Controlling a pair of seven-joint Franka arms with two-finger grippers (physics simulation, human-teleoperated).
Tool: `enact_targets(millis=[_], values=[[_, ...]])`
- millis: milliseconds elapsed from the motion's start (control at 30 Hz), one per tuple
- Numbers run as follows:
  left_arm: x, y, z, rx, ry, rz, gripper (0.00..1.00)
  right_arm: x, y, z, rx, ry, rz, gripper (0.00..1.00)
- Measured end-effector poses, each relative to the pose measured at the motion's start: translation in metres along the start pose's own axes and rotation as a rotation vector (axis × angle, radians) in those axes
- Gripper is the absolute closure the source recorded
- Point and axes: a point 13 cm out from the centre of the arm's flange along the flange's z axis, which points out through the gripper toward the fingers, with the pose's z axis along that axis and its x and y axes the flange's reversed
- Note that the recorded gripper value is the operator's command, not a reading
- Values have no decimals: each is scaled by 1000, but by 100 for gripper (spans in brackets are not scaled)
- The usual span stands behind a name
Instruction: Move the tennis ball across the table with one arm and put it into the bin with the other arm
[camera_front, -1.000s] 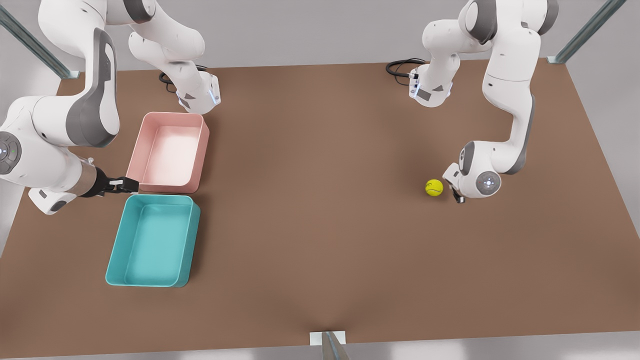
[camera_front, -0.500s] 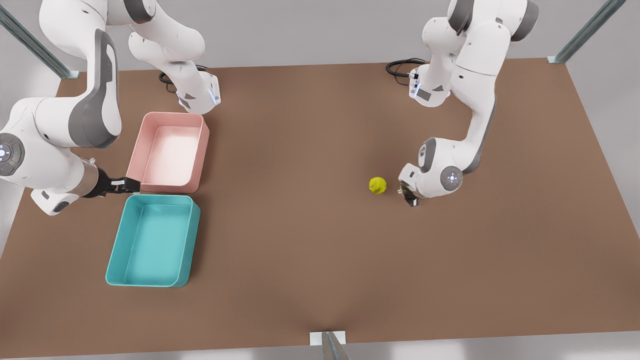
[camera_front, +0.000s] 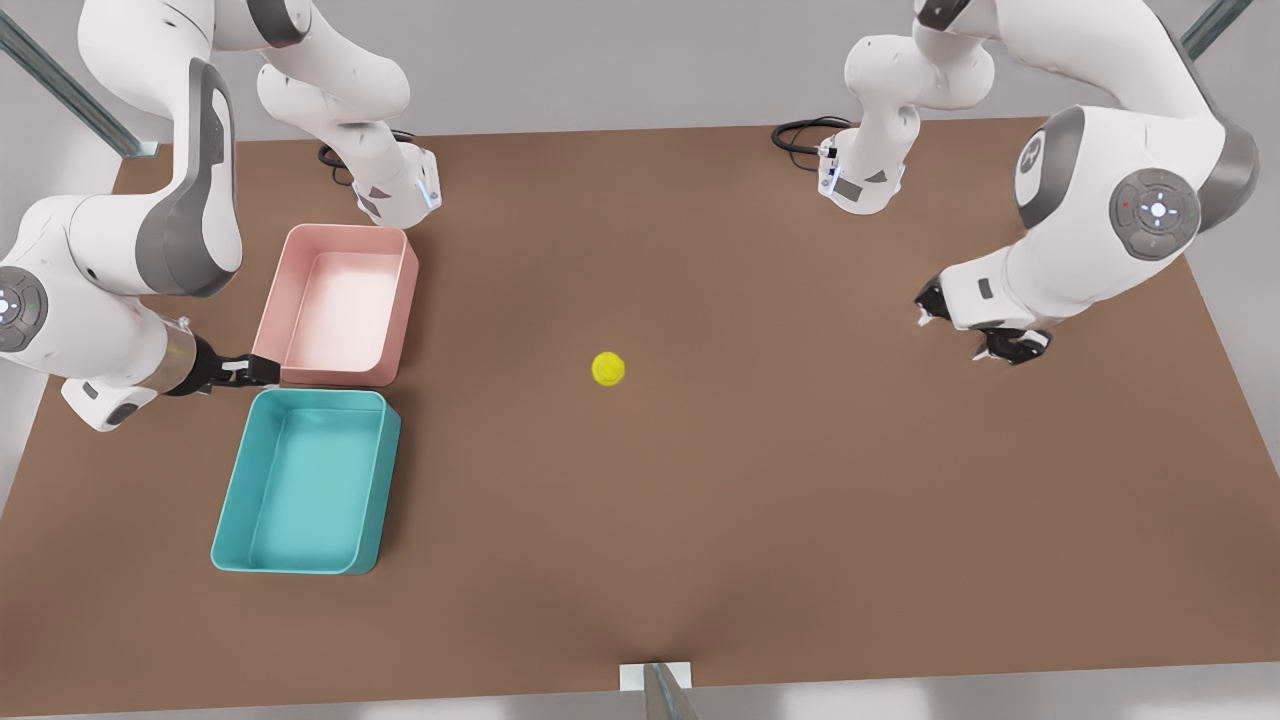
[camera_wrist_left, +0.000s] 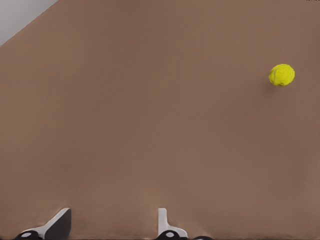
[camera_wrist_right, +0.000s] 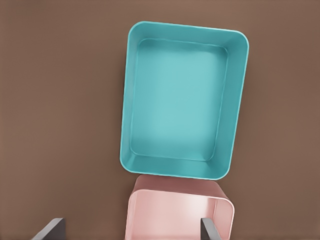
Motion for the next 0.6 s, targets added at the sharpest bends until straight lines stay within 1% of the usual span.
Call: enact_targets(millis=[67,267,333,400,467,600], values=[[19,8,6,32,52,-109,0,0,0,0,-1,0,-1,0],[43,15,25,76,166,-324,0,-2,1,1,-3,1,-3,0],[53,28,32,95,192,-400,0,-34,24,11,-4,-21,-39,0],[55,26,34,100,212,-439,0,-61,133,63,17,5,-183,0],[55,18,35,100,227,-461,0,-61,239,113,38,15,-284,0],[57,12,39,99,254,-515,0,-52,373,190,46,-13,-343,0]])
